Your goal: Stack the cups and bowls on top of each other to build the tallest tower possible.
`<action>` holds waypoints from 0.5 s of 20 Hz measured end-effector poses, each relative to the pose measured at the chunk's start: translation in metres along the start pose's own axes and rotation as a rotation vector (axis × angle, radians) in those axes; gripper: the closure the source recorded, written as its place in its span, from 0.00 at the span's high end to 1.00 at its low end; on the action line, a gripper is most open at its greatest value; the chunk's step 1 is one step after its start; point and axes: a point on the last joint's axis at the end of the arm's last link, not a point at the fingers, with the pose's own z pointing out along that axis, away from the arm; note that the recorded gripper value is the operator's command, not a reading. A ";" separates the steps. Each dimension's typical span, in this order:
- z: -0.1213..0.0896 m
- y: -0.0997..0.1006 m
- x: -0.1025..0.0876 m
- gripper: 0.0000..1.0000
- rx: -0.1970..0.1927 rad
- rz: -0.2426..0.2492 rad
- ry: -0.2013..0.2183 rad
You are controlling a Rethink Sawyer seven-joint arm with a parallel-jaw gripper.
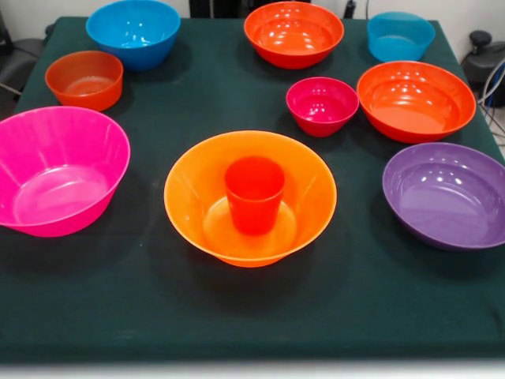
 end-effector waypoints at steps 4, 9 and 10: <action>-0.002 -0.018 -0.007 1.00 -0.026 0.042 0.012; -0.003 -0.054 -0.007 1.00 -0.023 0.076 0.028; -0.004 -0.061 -0.006 1.00 -0.018 0.081 0.034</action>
